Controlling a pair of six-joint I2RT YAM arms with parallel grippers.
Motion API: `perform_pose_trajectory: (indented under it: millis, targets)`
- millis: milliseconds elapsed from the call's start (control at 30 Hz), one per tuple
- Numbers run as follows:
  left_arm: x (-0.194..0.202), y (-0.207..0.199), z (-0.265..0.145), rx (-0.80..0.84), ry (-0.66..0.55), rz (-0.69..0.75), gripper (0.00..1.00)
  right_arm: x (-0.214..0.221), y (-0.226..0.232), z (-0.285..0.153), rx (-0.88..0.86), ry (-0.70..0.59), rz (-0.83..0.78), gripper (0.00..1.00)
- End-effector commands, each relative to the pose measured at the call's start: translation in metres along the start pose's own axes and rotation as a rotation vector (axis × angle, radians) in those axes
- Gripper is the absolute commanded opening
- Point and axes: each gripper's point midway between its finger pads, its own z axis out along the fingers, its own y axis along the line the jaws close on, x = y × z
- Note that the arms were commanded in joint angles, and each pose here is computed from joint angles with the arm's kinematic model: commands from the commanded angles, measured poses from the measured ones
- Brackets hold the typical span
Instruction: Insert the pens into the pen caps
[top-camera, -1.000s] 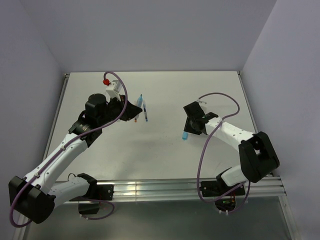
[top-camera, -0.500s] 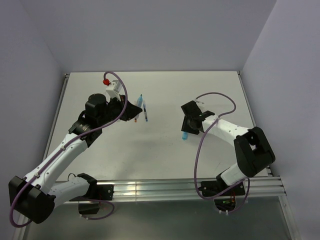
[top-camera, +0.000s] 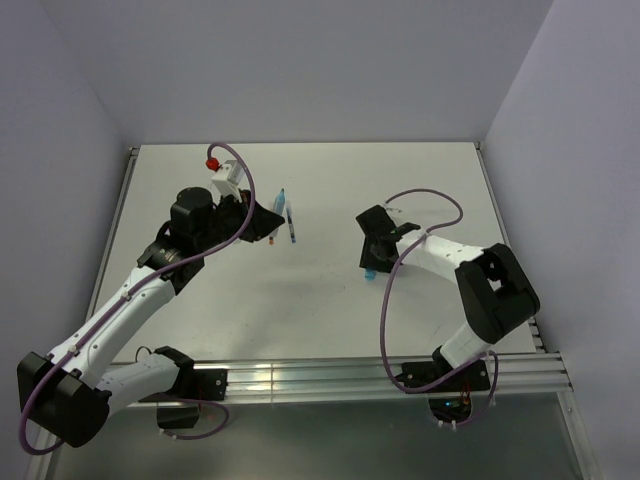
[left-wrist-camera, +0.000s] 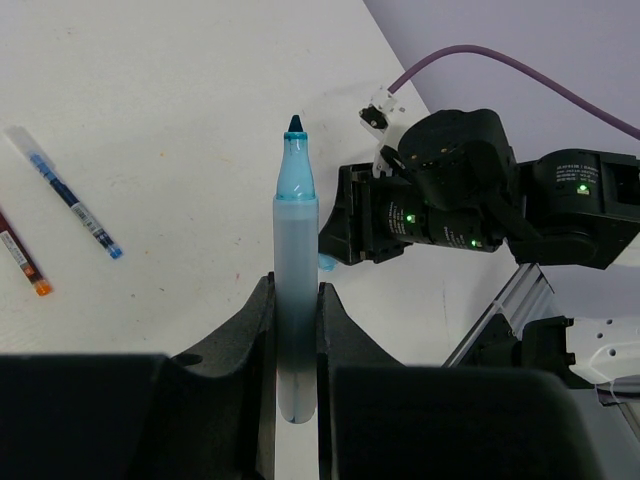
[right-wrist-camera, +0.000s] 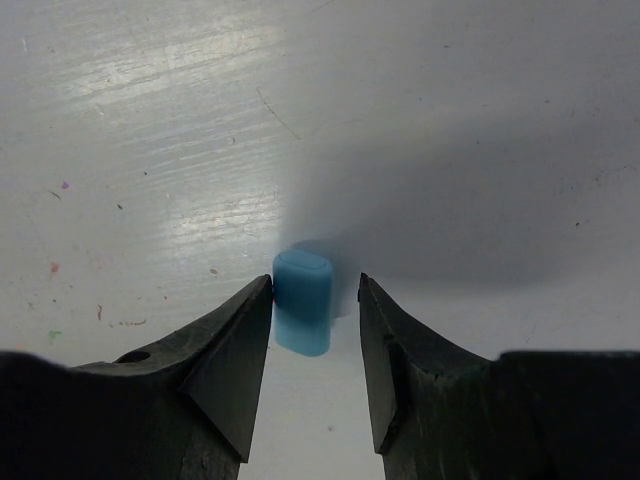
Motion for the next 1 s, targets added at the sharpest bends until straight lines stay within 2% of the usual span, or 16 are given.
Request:
perform_pose_trajectory:
  millis: [0,333,533,633,700,767,833,967]
  targets:
    - [-0.021,-0.017,-0.007,0.046,-0.050,0.047,0.00,-0.013,0.016,0.001,-0.026,-0.036,0.009,0.48]
    - [-0.021,-0.016,-0.006,0.044,-0.047,0.048,0.00,-0.008,0.012,0.006,-0.006,-0.023,-0.005,0.47]
    - [-0.019,-0.015,-0.004,0.044,-0.037,0.044,0.00,-0.002,0.008,0.010,0.005,-0.009,-0.014,0.42]
    - [-0.018,-0.014,-0.003,0.043,-0.035,0.041,0.00,0.002,0.008,0.011,-0.001,0.003,-0.018,0.36]
    - [-0.016,-0.013,-0.001,0.039,-0.030,0.035,0.00,0.004,0.009,0.012,-0.010,0.011,-0.024,0.22]
    - [-0.014,-0.011,0.001,0.040,-0.022,0.033,0.00,0.003,0.013,0.009,-0.035,0.017,-0.035,0.00]
    - [-0.012,-0.011,0.004,0.048,-0.015,0.025,0.01,-0.004,0.023,0.001,-0.077,0.012,-0.056,0.00]
    - [-0.007,-0.020,0.009,0.111,-0.001,-0.004,0.00,-0.055,0.053,-0.057,-0.207,-0.112,-0.073,0.00]
